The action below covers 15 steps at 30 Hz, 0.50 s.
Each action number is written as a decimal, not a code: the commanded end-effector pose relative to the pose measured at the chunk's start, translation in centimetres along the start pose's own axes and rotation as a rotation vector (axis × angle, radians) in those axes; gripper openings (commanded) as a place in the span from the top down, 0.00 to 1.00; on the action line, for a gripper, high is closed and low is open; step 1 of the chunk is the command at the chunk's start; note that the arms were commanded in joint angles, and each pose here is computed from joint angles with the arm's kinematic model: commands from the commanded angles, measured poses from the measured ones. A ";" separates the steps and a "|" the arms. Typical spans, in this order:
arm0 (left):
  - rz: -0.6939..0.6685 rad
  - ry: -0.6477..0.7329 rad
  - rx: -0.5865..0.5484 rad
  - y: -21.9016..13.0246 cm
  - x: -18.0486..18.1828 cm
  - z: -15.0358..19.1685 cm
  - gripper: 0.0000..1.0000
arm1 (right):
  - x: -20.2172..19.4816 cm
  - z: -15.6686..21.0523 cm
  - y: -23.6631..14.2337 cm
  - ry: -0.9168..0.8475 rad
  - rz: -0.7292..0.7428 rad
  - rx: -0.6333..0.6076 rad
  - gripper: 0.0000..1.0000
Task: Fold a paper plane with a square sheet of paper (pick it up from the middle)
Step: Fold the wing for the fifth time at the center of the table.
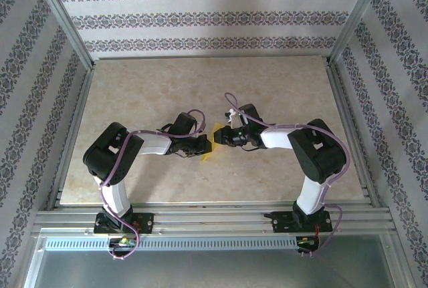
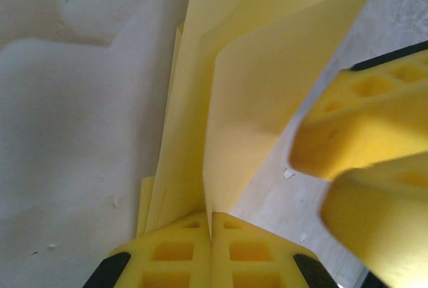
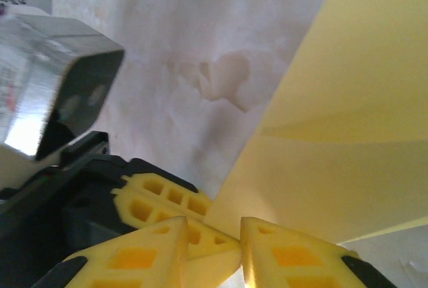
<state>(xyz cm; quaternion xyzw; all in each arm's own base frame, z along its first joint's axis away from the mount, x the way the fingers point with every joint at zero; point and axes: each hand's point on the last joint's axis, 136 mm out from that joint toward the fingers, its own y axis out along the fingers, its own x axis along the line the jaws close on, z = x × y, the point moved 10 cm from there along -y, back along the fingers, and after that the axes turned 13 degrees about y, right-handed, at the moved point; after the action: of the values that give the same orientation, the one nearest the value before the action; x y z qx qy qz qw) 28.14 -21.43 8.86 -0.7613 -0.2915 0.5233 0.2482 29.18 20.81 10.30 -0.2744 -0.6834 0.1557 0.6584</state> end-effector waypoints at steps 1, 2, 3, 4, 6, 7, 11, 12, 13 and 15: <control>-0.025 -0.057 0.029 0.2 1.1 0.4 0.99 | 0.5 -0.4 0.6 -0.030 -0.025 -0.005 0.71; -0.026 -0.058 0.030 0.2 1.1 0.4 0.99 | 0.4 -0.5 0.7 -0.027 -0.023 -0.004 0.71; -0.027 -0.061 0.032 0.3 1.2 0.4 0.99 | 0.3 -0.6 0.9 -0.023 -0.018 -0.004 0.71; -0.026 -0.061 0.033 0.3 1.2 0.4 0.99 | 0.1 -0.6 1.0 -0.016 -0.011 -0.005 0.71; -0.026 -0.061 0.032 0.3 1.2 0.4 0.97 | -0.3 -0.7 1.2 0.001 0.002 -0.005 0.71; -0.026 -0.061 0.033 0.3 1.2 0.4 0.97 | -0.5 -0.7 1.3 0.012 0.014 -0.009 0.71; -0.023 -0.059 0.037 0.4 1.2 0.5 0.94 | -1.1 -0.9 1.7 0.050 0.047 -0.019 0.70; -0.024 -0.058 0.037 0.4 1.2 0.5 0.94 | -1.2 -1.0 1.8 0.056 0.050 -0.020 0.70; -0.024 -0.057 0.041 0.4 1.3 0.6 0.94 | -1.2 -1.1 1.8 0.062 0.053 -0.022 0.70; -0.027 -0.056 0.045 0.5 1.3 0.6 0.93 | -1.3 -1.1 2.0 0.070 0.063 -0.021 0.69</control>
<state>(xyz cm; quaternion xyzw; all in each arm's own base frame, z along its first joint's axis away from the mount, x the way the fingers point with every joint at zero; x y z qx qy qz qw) 28.17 -21.38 8.81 -0.7571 -0.2914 0.5306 0.2456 29.89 21.18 8.82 -0.2850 -0.6593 0.1595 0.6773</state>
